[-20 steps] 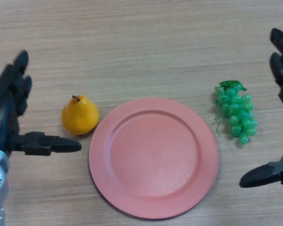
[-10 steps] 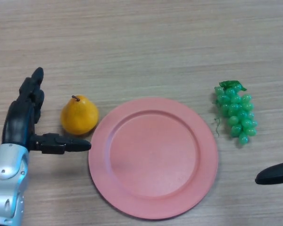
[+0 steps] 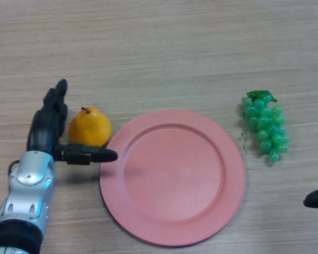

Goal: Pick up the yellow pear and place it on the plate

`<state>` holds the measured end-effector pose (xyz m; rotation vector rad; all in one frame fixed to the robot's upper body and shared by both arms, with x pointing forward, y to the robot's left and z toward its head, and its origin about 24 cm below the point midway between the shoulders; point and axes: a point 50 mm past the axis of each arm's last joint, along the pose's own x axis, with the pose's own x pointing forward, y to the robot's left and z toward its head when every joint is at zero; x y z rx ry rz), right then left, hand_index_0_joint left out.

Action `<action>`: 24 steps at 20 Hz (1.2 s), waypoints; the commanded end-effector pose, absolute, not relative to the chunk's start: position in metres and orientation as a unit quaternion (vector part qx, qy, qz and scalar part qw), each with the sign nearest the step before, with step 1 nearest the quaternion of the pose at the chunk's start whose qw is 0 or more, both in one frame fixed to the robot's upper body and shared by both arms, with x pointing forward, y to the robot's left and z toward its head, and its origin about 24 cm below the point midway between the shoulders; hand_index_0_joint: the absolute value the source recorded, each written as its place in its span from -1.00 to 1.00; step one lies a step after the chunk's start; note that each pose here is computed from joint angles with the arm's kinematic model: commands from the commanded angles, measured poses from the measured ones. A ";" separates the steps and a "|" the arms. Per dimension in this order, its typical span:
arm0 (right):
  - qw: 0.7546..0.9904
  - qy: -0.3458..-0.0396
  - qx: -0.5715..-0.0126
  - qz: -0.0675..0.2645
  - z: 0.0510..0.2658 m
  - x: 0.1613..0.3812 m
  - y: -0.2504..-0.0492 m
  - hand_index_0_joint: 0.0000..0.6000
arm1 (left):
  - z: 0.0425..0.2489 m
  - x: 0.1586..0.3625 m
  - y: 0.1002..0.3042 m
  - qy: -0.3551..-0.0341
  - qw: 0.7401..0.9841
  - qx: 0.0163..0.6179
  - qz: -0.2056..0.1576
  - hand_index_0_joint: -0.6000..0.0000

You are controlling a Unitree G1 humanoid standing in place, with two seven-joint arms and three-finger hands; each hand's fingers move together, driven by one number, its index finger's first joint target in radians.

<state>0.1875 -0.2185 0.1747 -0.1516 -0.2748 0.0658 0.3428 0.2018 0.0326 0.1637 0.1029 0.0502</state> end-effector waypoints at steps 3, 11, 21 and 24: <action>0.957 -0.262 -0.126 -0.005 0.210 0.167 -0.230 -1.00 | 0.081 0.364 0.196 -0.093 0.990 0.108 0.026 1.00; 0.943 -0.299 -0.135 -0.051 0.217 0.159 -0.237 -1.00 | 0.074 0.363 0.185 -0.110 0.979 0.169 0.011 -1.00; 0.945 -0.306 -0.103 -0.055 0.219 0.153 -0.235 -1.00 | 0.098 0.356 0.217 -0.165 0.954 0.195 0.155 -1.00; 0.944 -0.306 -0.110 -0.054 0.218 0.152 -0.234 -1.00 | 0.110 0.347 0.192 -0.197 0.949 0.226 0.098 -1.00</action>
